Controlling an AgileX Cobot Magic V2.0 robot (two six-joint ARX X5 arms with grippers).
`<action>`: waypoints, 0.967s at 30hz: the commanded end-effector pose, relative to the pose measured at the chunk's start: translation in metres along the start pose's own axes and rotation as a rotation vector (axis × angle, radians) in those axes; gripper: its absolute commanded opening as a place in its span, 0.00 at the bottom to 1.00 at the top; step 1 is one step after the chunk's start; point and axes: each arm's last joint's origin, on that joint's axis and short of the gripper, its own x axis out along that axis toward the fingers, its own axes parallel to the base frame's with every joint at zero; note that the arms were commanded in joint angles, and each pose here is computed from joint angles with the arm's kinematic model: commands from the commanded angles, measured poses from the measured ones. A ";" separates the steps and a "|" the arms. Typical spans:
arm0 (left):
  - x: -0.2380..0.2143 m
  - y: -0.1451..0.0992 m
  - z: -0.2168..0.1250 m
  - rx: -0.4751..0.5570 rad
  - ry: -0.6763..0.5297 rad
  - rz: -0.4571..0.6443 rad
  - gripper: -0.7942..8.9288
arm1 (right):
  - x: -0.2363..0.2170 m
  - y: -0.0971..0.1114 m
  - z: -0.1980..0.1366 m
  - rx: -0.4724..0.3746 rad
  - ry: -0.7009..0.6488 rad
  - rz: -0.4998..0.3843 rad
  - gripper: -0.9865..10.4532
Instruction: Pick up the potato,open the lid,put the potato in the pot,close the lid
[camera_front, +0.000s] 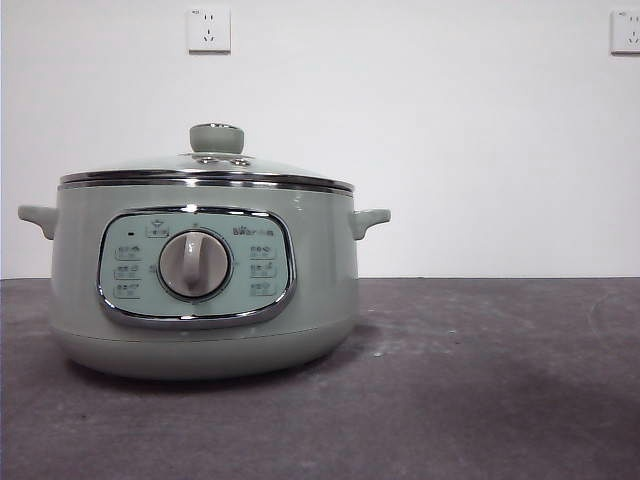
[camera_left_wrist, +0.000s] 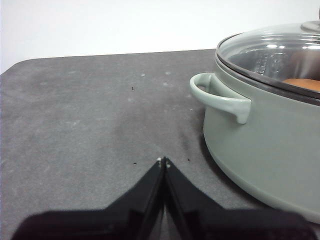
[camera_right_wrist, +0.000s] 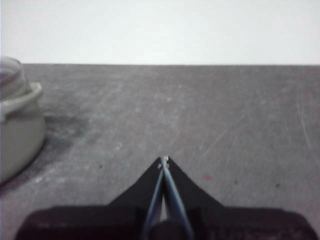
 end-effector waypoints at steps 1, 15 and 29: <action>0.001 0.000 -0.004 -0.007 0.009 0.004 0.08 | 0.003 0.000 -0.009 0.030 0.010 0.023 0.09; 0.001 0.000 -0.004 -0.007 0.008 0.004 0.08 | 0.003 0.000 -0.016 0.070 0.057 0.018 0.09; 0.001 0.000 -0.004 -0.007 0.008 0.004 0.08 | 0.003 0.000 -0.015 0.069 0.056 0.018 0.09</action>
